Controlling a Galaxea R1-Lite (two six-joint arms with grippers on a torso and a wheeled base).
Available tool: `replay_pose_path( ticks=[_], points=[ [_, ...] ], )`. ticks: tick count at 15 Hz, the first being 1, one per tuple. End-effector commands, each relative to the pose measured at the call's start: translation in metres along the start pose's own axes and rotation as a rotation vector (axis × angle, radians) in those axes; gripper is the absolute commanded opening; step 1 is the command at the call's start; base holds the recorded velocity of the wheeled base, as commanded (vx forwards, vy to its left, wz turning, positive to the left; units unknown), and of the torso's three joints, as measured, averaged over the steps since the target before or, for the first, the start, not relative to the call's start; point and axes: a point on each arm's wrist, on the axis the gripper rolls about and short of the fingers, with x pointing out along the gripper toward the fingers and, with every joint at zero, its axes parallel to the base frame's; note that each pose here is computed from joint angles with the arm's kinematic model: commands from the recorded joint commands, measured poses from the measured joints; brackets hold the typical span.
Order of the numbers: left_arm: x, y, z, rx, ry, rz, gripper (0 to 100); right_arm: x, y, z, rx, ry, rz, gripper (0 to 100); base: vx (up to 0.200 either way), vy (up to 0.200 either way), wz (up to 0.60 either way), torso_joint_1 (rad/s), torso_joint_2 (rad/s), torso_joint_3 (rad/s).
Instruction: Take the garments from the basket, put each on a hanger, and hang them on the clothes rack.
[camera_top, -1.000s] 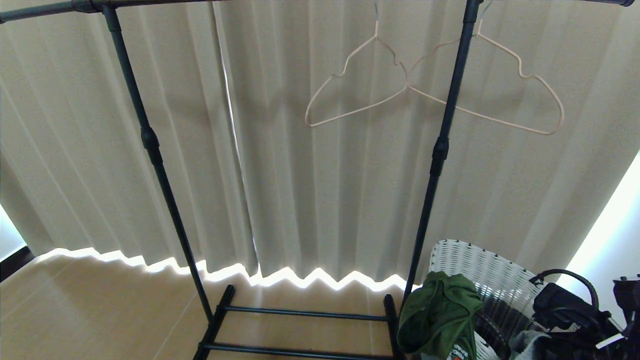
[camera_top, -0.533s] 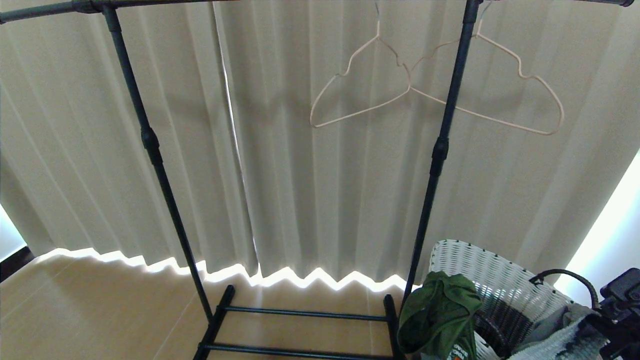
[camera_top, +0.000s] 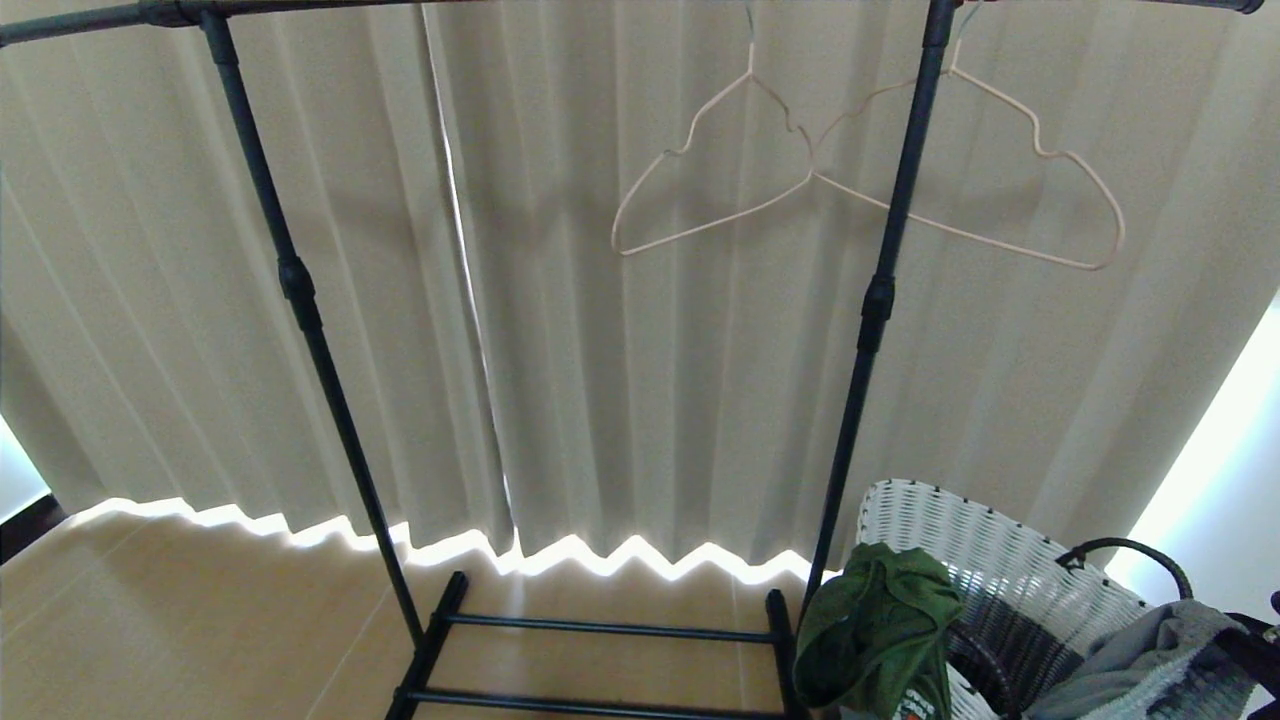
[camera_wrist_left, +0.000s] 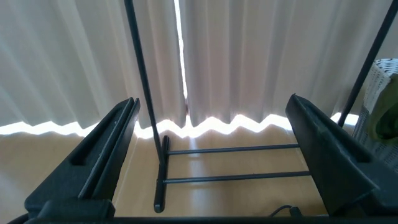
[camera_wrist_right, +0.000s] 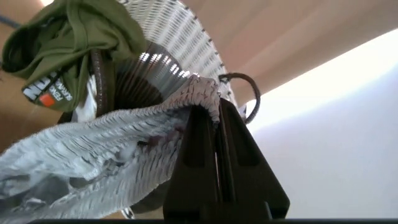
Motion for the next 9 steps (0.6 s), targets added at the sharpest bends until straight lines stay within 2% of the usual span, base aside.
replay_pose_path(
  ticks=[1,9],
  points=[
    [0.0001,0.0,-0.0001,0.0,0.002,0.0,100,-0.0056,-0.0004,-0.0008,0.005,-0.027,-0.018,0,0.0,0.0,0.0,0.0,0.0,0.0],
    [0.0001,0.0,0.0,0.001,0.001,0.0,100,-0.0056,-0.0007,0.0,0.006,-0.033,-0.019,0,0.0,0.0,0.0,0.0,0.0,0.0]
  ],
)
